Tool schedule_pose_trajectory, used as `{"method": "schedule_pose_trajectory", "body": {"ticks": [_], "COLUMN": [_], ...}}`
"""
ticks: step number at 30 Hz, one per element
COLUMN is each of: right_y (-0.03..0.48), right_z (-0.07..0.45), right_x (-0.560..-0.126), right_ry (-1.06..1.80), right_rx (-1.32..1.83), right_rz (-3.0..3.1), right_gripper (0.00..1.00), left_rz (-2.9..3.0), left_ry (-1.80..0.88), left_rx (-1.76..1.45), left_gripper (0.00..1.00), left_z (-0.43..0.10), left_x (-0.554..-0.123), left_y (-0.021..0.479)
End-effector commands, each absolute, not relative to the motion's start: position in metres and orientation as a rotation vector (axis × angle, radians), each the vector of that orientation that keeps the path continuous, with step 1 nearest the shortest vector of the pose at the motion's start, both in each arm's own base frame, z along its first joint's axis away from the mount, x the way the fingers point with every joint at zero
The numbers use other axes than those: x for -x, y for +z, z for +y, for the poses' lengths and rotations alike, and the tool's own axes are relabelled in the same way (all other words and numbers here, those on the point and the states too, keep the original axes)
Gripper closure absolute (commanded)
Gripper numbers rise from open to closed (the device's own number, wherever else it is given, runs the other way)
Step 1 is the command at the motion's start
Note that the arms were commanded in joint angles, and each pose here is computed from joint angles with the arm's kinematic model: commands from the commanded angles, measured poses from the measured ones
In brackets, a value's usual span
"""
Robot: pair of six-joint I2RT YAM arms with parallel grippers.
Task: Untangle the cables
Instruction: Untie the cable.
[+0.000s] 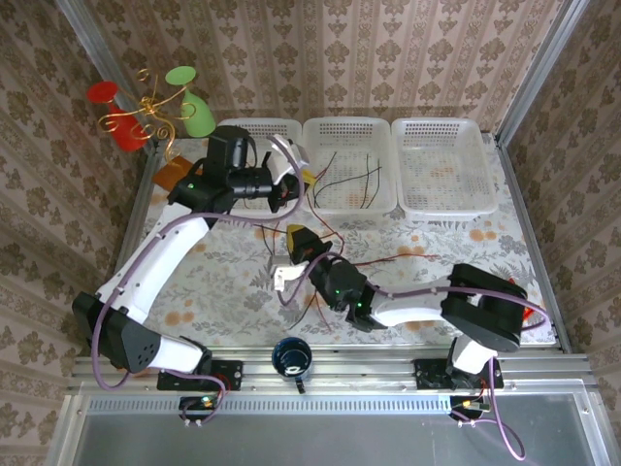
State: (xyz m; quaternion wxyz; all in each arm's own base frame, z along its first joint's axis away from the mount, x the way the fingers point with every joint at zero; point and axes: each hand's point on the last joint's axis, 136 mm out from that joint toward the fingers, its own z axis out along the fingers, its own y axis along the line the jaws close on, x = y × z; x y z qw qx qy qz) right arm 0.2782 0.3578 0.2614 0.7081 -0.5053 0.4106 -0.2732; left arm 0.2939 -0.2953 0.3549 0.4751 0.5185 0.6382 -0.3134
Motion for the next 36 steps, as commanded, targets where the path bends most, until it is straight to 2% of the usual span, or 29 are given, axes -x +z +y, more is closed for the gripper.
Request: {"method": "schedule_pose_trajectory", "body": {"ticks": [1, 5, 13, 17, 25, 32, 36], "right_y": [0.293, 0.322, 0.374, 0.369, 0.366, 0.359, 0.353], "right_z": [0.353, 0.33, 0.247, 0.191, 0.1, 0.031, 0.006], "right_x": [-0.258, -0.249, -0.251, -0.272, -0.28, -0.282, -0.282], "right_ry": [-0.478, -0.424, -0.146, -0.057, -0.044, -0.169, -0.229], "right_rx": [1.038, 0.936, 0.662, 0.508, 0.194, -0.127, -0.201], "right_rz": [0.864, 0.897, 1.15, 1.346, 1.452, 1.532, 1.569], "right_gripper": [1.0, 1.0, 1.0, 1.0, 1.0, 1.0, 1.0], "left_rz": [1.54, 1.587, 1.567, 1.534, 1.564, 1.674, 1.775], "left_ry": [-0.73, -0.584, -0.566, -0.572, -0.41, -0.234, -0.131], "left_rx": [-1.186, -1.123, -1.0, -0.948, -0.83, -0.749, -0.527], "left_gripper": [1.0, 1.0, 1.0, 1.0, 1.0, 1.0, 1.0], "left_z": [-0.289, -0.276, -0.26, -0.253, -0.218, -0.181, -0.136], "left_x": [-0.314, -0.334, -0.336, -0.327, -0.319, -0.317, -0.331], "left_y": [0.377, 0.374, 0.385, 0.394, 0.404, 0.393, 0.385]}}
